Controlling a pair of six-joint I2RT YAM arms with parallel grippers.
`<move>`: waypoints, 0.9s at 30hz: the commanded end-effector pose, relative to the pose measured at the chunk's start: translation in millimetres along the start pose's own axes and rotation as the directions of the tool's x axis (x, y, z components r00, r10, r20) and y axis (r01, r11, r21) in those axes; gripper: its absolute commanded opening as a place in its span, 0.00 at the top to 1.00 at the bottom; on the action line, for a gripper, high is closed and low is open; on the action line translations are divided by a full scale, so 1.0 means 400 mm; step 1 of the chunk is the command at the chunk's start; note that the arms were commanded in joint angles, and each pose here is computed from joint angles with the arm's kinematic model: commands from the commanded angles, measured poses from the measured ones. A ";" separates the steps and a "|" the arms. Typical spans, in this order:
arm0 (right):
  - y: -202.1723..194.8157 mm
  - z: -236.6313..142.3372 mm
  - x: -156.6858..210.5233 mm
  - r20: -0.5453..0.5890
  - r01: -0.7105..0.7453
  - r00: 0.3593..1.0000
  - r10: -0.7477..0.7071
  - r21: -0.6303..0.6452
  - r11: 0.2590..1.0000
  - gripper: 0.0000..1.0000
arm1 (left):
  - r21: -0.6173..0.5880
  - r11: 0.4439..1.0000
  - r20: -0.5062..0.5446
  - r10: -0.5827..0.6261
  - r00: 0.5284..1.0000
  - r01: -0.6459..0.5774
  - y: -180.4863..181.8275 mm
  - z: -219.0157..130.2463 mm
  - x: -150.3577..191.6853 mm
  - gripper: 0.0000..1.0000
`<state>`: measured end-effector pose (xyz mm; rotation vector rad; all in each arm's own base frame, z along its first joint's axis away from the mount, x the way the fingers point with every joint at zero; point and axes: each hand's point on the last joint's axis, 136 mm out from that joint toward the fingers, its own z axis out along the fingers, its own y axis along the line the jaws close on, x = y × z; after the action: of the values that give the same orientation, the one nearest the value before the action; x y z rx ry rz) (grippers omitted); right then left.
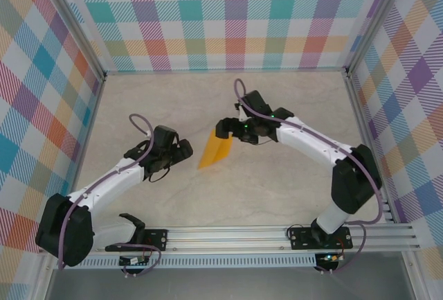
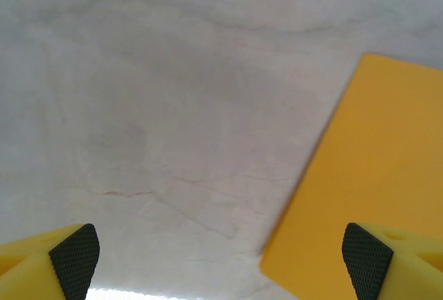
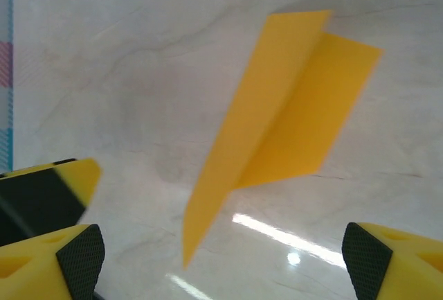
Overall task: Fold a paper plane with a square sheet of paper (pick it up from the middle)
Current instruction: Turn over the paper at the center of the table, then rotate the paper at the center of the table.
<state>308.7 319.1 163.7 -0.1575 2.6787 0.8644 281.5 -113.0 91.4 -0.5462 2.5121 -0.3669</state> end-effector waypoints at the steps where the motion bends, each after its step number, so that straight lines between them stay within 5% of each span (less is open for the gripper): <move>1: 0.086 0.067 0.004 -0.060 0.067 0.996 -0.069 -0.037 0.997 0.09 | 0.023 0.994 -0.013 -0.102 0.995 0.103 0.033 0.004 -0.003 0.06; 11: 0.045 0.289 0.044 -0.271 0.033 0.963 -0.003 0.104 0.994 0.14 | -0.033 0.978 -0.032 -0.205 0.978 0.204 0.130 0.017 0.015 0.03; 27: -0.024 0.344 0.171 -0.434 0.170 0.890 -0.142 0.026 0.985 0.13 | 0.009 0.981 -0.047 -0.193 0.980 0.194 0.109 0.024 0.014 0.03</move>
<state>299.6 396.2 40.4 -0.4827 3.0170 0.7471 266.8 -79.8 65.7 -0.7832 2.5200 -0.4488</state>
